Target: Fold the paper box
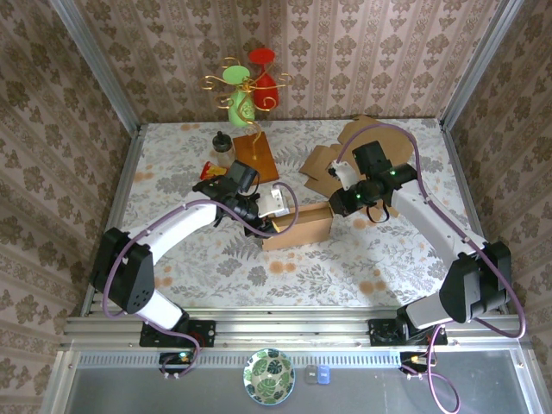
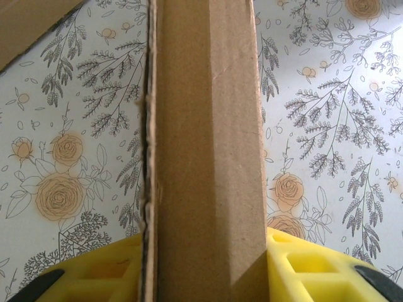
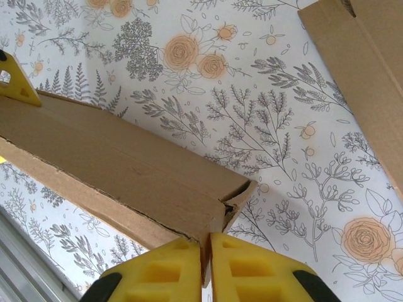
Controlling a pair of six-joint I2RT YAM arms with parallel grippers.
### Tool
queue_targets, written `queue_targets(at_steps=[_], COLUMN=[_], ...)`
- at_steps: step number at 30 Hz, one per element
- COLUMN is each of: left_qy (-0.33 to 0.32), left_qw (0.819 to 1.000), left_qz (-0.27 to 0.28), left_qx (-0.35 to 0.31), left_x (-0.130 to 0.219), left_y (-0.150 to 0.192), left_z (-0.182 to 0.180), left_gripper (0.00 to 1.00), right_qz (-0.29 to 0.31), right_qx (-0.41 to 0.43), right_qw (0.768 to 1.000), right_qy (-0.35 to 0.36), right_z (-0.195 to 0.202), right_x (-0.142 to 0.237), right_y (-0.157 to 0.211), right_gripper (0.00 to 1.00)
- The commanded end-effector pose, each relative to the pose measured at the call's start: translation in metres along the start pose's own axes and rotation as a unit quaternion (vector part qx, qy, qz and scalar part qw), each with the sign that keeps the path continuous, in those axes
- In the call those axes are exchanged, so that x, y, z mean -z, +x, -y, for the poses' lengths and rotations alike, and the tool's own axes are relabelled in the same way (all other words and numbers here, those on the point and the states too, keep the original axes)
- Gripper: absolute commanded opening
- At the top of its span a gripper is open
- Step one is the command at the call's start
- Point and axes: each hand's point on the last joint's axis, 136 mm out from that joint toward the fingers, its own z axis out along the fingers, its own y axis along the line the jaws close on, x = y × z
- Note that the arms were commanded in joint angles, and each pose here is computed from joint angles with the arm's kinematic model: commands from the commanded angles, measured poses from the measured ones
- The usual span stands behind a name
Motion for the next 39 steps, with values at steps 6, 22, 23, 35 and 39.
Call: queue_targets(at_steps=[6, 22, 23, 35, 39], left_qy=[0.006, -0.008, -0.009, -0.027, -0.027], left_qw=[1.0, 0.999, 0.999, 0.999, 0.999], left_qz=[0.015, 0.022, 0.021, 0.013, 0.022], left_qx=[0.023, 0.035, 0.036, 0.028, 0.04], left_x=[0.002, 0.002, 0.002, 0.004, 0.003], left_y=[-0.007, -0.01, -0.01, -0.009, -0.012], left_z=[-0.003, -0.008, -0.009, -0.012, -0.013], left_gripper=[0.38, 0.37, 0.37, 0.42, 0.43], right_qz=[0.009, 0.072, 0.069, 0.059, 0.061], right_qx=[-0.014, -0.114, -0.116, -0.118, -0.106], right_qw=[0.999, 0.987, 0.987, 0.987, 0.988], right_qy=[0.042, 0.084, 0.084, 0.087, 0.097], right_z=[0.001, -0.009, -0.009, -0.009, -0.007], right_x=[0.008, 0.007, 0.005, 0.003, -0.006], right_y=[0.002, -0.002, -0.002, -0.001, 0.009], right_gripper=[0.04, 0.0, 0.0, 0.0, 0.0])
